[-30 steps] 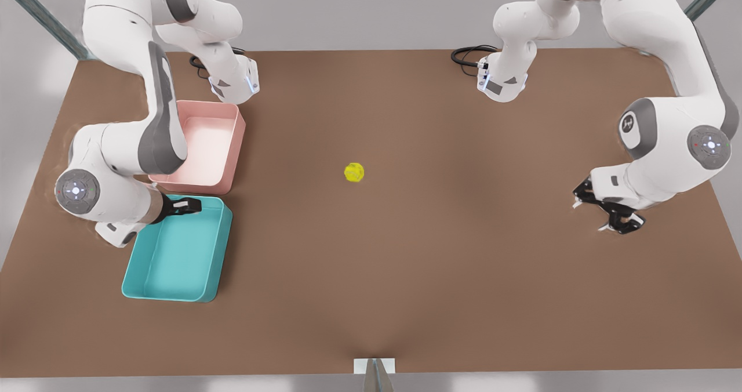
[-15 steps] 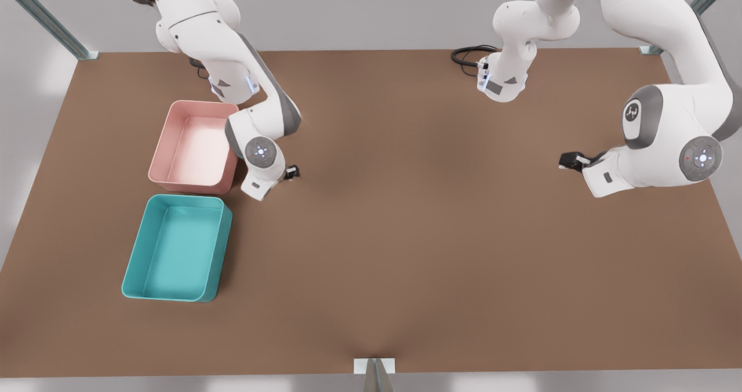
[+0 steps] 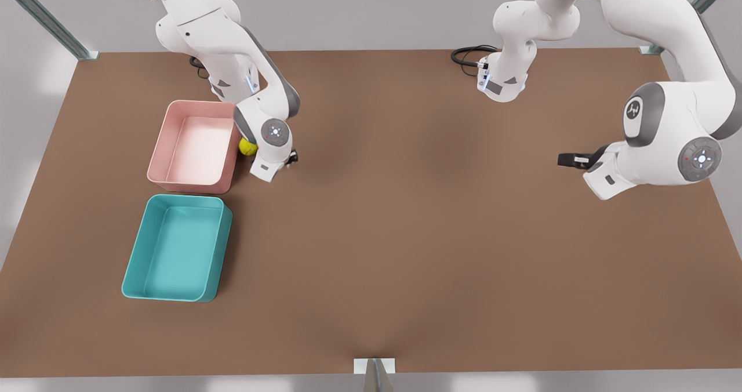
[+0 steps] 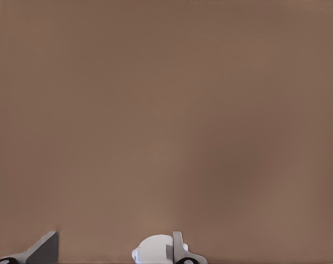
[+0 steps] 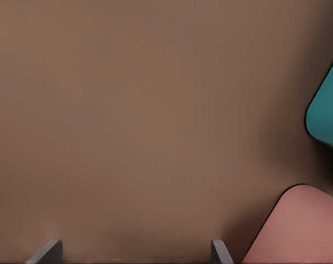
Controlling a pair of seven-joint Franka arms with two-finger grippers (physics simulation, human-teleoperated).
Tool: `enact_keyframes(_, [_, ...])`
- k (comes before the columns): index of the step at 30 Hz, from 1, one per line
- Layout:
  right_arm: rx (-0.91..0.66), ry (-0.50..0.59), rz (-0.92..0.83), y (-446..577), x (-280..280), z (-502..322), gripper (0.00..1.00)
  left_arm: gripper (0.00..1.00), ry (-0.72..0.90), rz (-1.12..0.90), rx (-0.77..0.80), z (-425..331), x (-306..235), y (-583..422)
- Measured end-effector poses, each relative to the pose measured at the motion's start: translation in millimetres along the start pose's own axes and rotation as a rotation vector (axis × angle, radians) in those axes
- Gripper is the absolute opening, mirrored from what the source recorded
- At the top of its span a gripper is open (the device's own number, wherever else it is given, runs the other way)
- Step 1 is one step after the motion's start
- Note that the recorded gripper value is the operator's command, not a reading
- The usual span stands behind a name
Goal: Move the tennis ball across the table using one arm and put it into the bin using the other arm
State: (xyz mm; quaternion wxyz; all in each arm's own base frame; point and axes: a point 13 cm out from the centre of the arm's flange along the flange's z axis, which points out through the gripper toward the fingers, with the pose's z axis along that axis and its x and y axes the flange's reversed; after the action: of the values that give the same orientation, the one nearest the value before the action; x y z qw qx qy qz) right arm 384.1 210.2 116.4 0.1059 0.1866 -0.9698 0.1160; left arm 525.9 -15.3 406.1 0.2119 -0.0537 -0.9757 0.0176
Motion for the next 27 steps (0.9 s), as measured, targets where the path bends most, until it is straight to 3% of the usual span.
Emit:
enact_keyframes(8, [0.031, 0.099, -0.160, -15.2, 56.6, 23.6, 1.00, 1.00, 0.026, -0.057, 0.000, 0.4, 6.5, -3.5])
enact_keyframes(17, [0.169, 0.159, -0.514, -23.4, 69.7, 44.6, 1.00, 1.00, 0.040, -0.101, 0.000, 2.6, 8.6, -4.0])
enact_keyframes(27, [0.184, 0.217, -0.738, -38.3, 82.7, 61.1, 1.00, 1.00, 0.042, -0.122, -0.004, 2.4, 9.2, -8.8])
